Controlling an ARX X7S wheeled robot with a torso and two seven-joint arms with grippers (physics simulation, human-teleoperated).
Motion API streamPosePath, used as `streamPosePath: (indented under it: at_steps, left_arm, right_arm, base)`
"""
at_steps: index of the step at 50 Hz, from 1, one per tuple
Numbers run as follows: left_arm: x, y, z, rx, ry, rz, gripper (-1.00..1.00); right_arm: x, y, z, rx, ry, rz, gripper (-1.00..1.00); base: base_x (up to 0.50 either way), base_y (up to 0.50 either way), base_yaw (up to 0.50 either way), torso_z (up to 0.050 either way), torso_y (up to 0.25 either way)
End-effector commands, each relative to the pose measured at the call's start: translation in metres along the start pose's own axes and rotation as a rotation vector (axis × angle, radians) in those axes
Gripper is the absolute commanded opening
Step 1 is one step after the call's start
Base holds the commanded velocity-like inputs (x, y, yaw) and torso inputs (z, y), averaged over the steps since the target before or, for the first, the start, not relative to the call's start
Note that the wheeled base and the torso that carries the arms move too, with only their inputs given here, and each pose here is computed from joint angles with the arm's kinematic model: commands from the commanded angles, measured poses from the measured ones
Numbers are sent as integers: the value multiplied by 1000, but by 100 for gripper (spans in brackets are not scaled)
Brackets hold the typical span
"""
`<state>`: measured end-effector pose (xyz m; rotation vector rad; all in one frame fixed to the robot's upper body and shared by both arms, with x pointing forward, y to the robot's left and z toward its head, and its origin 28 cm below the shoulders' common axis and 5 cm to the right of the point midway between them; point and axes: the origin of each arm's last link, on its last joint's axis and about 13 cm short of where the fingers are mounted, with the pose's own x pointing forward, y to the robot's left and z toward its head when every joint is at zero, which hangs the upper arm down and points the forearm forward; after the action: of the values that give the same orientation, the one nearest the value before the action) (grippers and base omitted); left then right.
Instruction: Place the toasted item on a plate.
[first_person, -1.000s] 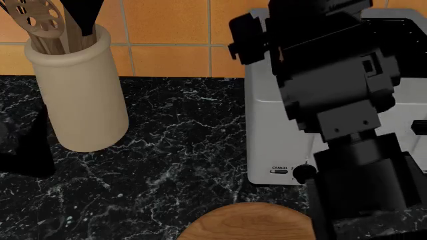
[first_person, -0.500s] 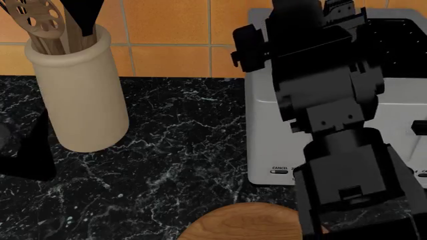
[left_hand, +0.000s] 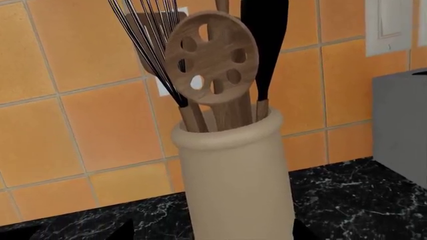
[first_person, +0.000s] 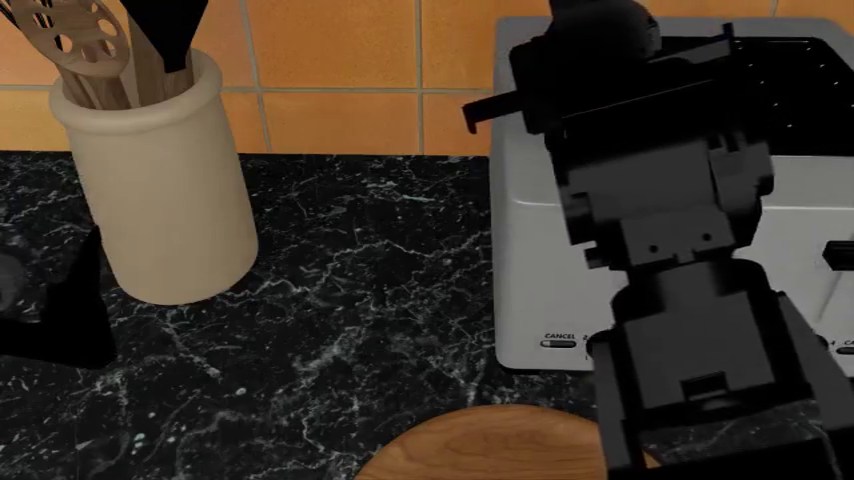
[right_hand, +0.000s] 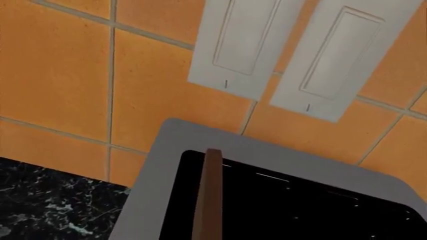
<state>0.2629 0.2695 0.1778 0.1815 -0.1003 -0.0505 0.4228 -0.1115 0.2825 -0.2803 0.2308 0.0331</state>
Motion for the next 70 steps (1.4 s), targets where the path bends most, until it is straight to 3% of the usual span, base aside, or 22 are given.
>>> streamPosePath:
  at_steps: [1,12,37,43,47,58,70]
  left_arm:
    - [1,0,0,3,4,-1,100]
    - [3,-3,0,5,2,-11,100]
    - [-2,-2,12,6,-34,-14,100]
    - [-1,-4,15,6,-42,-22,100]
    - [0,-6,16,7,-43,-27,100]
    - [0,-12,22,14,-49,-42,100]
    - [-2,-16,23,15,-52,-49,100]
  right_arm:
    - [-5,-9,6,-18,-4,-31,-100]
    - [-26,-16,35,-30,-68,-22,-100]
    - [-73,-28,67,-23,-158,-20,-100]
    - [-94,-34,61,-11,-185,12,-100]
    - [-114,-37,48,59,-207,92,-100]
    - [-155,-49,20,159,-268,164,-100]
    - [-213,-55,8,219,-330,287,-100]
  base:
    - [0,0,0,0,0]
    - [-2,0,-1,0,3]
    - [0,0,0,0,1]
    - [0,0,0,0,0]
    - [0,0,-1,0,0]
    - [0,0,0,0,0]
    - [0,0,0,0,0]
